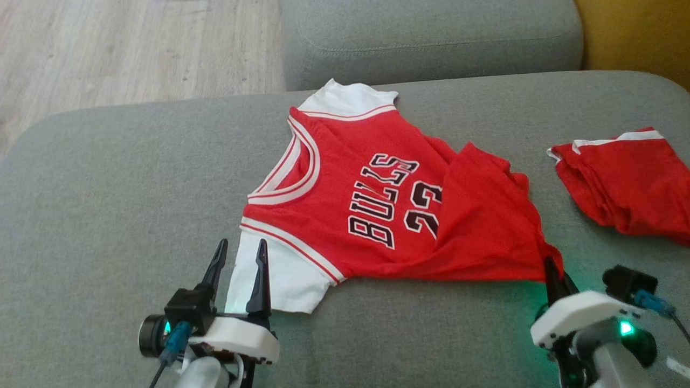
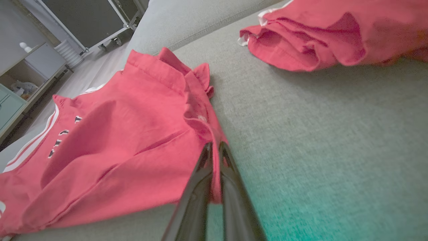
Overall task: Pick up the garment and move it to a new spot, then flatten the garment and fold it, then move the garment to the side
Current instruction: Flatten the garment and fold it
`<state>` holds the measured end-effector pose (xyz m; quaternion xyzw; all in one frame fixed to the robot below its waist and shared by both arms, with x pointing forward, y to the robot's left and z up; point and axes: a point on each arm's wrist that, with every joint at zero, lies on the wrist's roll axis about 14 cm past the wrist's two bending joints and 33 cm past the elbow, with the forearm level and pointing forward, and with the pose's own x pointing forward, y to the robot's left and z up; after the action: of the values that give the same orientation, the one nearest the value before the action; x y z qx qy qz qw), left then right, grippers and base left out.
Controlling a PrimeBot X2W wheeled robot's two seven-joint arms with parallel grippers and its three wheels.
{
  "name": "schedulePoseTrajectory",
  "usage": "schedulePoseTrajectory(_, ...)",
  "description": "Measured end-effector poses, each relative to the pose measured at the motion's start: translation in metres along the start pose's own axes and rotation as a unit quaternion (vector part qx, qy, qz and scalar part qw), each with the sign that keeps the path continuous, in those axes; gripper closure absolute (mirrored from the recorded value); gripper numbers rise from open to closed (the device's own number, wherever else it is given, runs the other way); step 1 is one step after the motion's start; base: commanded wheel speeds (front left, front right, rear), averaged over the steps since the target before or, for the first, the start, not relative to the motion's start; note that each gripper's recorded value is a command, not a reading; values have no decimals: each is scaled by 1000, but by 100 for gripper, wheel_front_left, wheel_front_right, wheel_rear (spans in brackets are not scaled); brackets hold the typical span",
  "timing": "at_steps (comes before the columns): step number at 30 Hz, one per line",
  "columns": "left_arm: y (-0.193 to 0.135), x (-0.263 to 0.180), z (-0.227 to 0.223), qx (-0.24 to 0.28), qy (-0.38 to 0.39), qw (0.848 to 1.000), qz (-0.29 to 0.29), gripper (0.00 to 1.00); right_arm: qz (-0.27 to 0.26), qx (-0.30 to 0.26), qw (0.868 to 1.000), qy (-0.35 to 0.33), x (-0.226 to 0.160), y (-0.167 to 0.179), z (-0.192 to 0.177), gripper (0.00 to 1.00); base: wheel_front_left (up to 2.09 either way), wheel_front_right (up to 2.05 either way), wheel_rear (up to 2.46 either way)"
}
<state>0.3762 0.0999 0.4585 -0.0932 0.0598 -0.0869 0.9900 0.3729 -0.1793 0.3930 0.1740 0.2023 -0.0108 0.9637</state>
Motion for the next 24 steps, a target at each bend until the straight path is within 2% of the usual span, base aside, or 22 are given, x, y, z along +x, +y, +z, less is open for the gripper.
schedulePoseTrajectory(1, -1, 0, 1, 0, -1, 1000, -2, 0, -5, 2, 1000, 4, -4, -4, -3, 13, 0, 0, 0)
schedulePoseTrajectory(2, -2, 1, 1, 1, -2, 1000, -3, 0, -9, 4, 1000, 3, -7, -7, -4, 0, 0, 0, 0)
schedulePoseTrajectory(6, -5, 1, 1, 1, -2, 1000, -7, 0, -20, -10, 1000, -15, -14, -16, 5, 0, 0, 0, 0)
schedulePoseTrajectory(9, -6, 2, 1, 1, -1, 1000, -9, 0, -9, -46, 996, -73, -15, -9, 34, 0, 0, 0, 0)
schedulePoseTrajectory(13, -7, 3, 2, 0, -2, 1000, -10, 0, 27, -79, 982, -170, -22, 17, 81, 0, 0, 0, 0)
schedulePoseTrajectory(16, -7, 3, 3, 0, -4, 1000, -9, 0, 60, -114, 967, -218, -32, 41, 98, 0, 0, 0, 0)
schedulePoseTrajectory(18, -5, 1, 4, 0, -6, 1000, -7, 0, 59, -134, 966, -211, -35, 40, 90, 0, 0, 0, 0)
schedulePoseTrajectory(24, 1, -1, 6, 1, -9, 1000, 2, 0, 51, -126, 973, -186, -40, 31, 69, 0, 0, 0, 0)
